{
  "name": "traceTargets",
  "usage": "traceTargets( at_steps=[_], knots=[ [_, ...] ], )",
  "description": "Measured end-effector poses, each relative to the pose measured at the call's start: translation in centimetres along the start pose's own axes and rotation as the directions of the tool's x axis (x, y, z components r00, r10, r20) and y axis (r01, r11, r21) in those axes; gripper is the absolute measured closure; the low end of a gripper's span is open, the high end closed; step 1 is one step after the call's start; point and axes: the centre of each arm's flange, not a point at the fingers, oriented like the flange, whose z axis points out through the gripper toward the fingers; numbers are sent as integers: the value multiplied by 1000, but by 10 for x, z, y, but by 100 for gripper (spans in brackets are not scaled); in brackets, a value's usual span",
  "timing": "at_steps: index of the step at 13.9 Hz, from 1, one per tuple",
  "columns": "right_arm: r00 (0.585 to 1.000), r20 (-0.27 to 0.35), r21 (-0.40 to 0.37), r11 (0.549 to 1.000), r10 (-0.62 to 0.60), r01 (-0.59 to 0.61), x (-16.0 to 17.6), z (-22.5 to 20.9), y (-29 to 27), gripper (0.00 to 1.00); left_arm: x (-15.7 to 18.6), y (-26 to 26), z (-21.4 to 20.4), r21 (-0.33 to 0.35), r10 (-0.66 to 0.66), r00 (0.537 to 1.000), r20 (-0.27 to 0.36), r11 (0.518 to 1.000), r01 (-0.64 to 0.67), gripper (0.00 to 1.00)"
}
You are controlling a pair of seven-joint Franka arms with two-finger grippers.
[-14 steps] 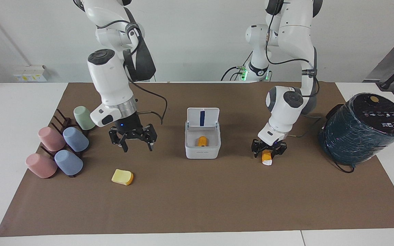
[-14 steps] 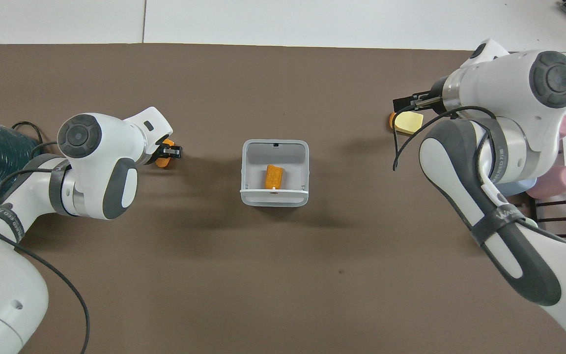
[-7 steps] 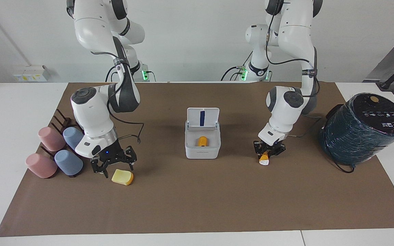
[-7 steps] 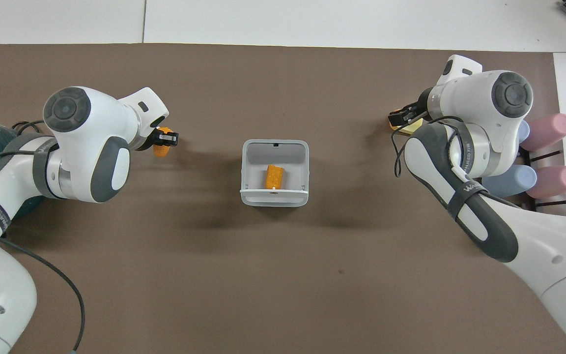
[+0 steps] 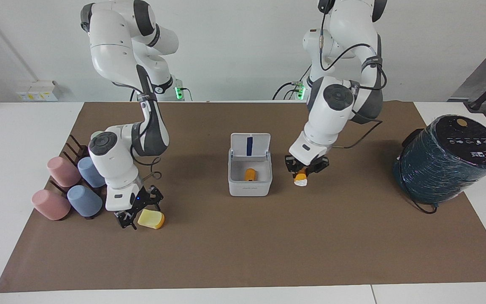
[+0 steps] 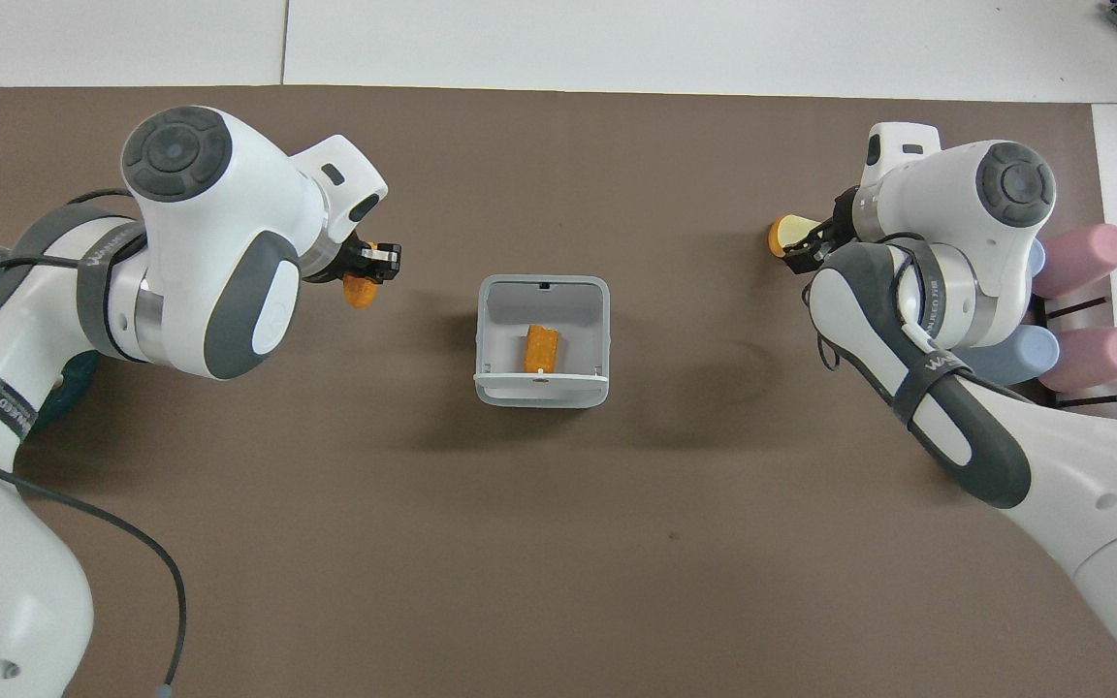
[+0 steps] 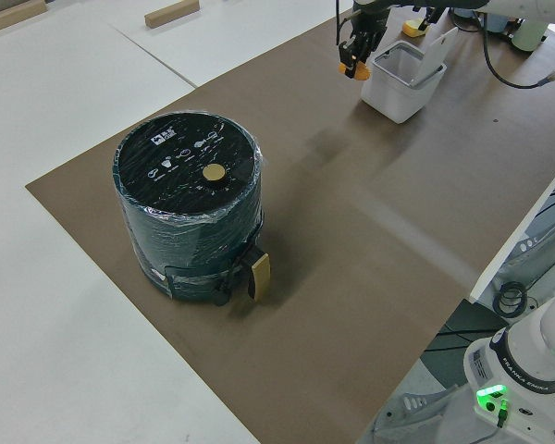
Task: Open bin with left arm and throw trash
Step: 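Drop the orange piece into the bin with the left gripper while the right gripper grasps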
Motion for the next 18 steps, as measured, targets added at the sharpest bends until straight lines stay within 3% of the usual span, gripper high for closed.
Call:
traceTargets(
  at_steps=[2, 3, 7, 10, 12, 13, 16, 18],
  knots=[
    [1000, 5, 7, 1000, -8, 8, -1, 5, -2, 5, -16, 41, -6, -8, -37, 999, -5, 999, 37, 65],
    [1000, 7, 10, 1000, -9, 9, -1, 6, -3, 13, -25, 60, -6, -11, -46, 999, -4, 999, 46, 65],
    [1000, 6, 12, 1000, -11, 11, 0, 7, -4, 61, -48, 101, -5, -21, -78, 997, 2, 997, 78, 65],
    [1000, 0, 15, 1000, 10, -10, 3, 6, -6, 89, -51, 105, -5, -27, -82, 997, 1, 996, 82, 65],
    [997, -3, 18, 997, 79, -79, 6, 3, -8, 92, -50, 106, -6, -34, -84, 996, -1, 996, 84, 64],
    [992, -3, 21, 992, 124, -124, 10, 0, -9, 92, -50, 106, -6, -38, -86, 996, -2, 996, 86, 59],
    [971, -7, 21, 971, 237, -237, 22, -31, -12, 93, -49, 106, -7, -42, -89, 996, -4, 995, 89, 28],
    [959, -9, 19, 958, 285, -285, 27, -63, -11, 93, -49, 105, -7, -42, -92, 996, -4, 995, 92, 25]
  ],
)
